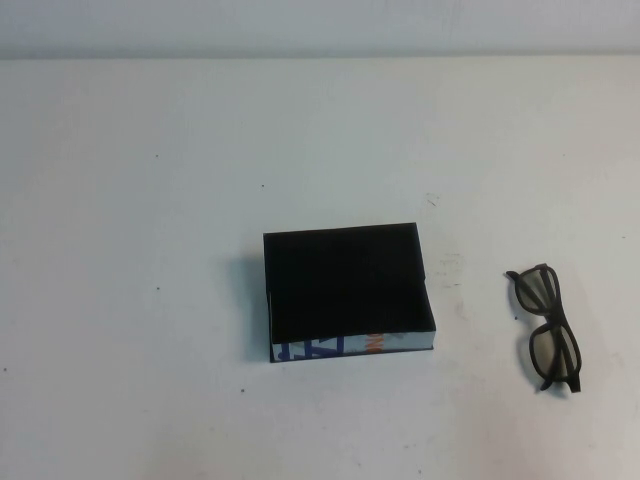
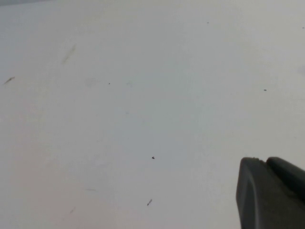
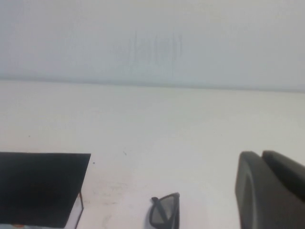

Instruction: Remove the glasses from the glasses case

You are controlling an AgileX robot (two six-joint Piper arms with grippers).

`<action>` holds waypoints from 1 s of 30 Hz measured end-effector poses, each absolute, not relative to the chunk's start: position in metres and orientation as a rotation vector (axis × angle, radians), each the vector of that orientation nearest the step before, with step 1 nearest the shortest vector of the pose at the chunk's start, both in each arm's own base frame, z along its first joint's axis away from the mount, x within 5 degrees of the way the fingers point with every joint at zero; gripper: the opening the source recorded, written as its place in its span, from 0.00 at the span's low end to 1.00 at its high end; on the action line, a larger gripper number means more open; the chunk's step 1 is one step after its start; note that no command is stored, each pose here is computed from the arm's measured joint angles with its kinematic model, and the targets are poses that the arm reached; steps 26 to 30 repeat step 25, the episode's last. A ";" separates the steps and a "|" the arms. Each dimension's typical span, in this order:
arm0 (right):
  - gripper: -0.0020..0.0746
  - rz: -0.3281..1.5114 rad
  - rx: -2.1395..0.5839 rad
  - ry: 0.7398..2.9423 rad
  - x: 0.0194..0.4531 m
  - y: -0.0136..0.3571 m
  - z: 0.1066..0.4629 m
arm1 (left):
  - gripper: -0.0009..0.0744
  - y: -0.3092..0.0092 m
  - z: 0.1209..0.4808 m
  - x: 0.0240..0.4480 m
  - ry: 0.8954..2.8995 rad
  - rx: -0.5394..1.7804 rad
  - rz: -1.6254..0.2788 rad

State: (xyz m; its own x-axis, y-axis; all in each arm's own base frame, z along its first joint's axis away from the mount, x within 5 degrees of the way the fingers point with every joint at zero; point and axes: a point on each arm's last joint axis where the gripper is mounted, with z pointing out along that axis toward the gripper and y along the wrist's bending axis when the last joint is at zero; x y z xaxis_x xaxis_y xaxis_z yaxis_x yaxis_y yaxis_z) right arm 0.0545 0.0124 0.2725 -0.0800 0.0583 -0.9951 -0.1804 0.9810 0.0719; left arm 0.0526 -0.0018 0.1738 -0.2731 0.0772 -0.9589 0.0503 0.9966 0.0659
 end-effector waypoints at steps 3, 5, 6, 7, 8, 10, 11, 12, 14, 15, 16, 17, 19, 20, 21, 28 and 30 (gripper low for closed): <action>0.01 0.190 -0.080 1.612 0.054 0.011 0.250 | 0.01 -0.002 0.174 0.053 1.848 0.093 0.026; 0.01 0.189 -0.071 1.616 0.055 0.011 0.235 | 0.01 -0.002 0.174 0.053 1.848 0.093 0.026; 0.01 0.193 -0.061 1.624 0.055 0.010 0.226 | 0.01 -0.002 0.174 0.053 1.848 0.093 0.026; 0.01 0.194 -0.046 1.629 0.055 0.010 0.220 | 0.01 -0.002 0.174 0.053 1.848 0.093 0.026; 0.01 0.195 -0.033 1.639 0.056 0.009 0.211 | 0.01 -0.002 0.174 0.053 1.848 0.093 0.026; 0.01 0.204 0.000 1.662 0.056 0.008 0.197 | 0.01 -0.002 0.174 0.053 1.848 0.093 0.026; 0.01 0.209 0.009 1.679 0.056 0.008 0.191 | 0.01 -0.002 0.174 0.053 1.848 0.093 0.026; 0.01 0.215 0.016 1.706 0.055 0.008 0.188 | 0.01 -0.002 0.174 0.053 1.848 0.093 0.026; 0.00 0.223 0.020 1.764 0.055 0.009 0.182 | 0.01 -0.002 0.174 0.053 1.848 0.093 0.026; 0.00 0.224 0.023 1.789 0.054 0.009 0.179 | 0.01 -0.002 0.174 0.053 1.848 0.093 0.026; 0.00 0.223 0.025 1.804 0.054 0.009 0.178 | 0.01 -0.002 0.174 0.053 1.848 0.093 0.026; 0.00 0.219 0.030 1.809 0.054 0.009 0.177 | 0.01 -0.002 0.174 0.053 1.848 0.093 0.026; 0.00 0.209 0.039 1.815 0.054 0.008 0.176 | 0.01 -0.002 0.174 0.053 1.848 0.093 0.026; 0.00 0.204 0.046 1.816 0.054 0.008 0.176 | 0.01 -0.002 0.174 0.053 1.848 0.093 0.026; 0.00 0.201 0.050 1.816 0.054 0.008 0.176 | 0.01 -0.002 0.174 0.053 1.848 0.093 0.026; 0.00 0.197 0.052 1.818 0.054 0.007 0.176 | 0.01 -0.002 0.174 0.053 1.848 0.093 0.026; 0.00 0.197 0.052 1.818 0.054 0.007 0.176 | 0.01 -0.002 0.174 0.053 1.848 0.093 0.026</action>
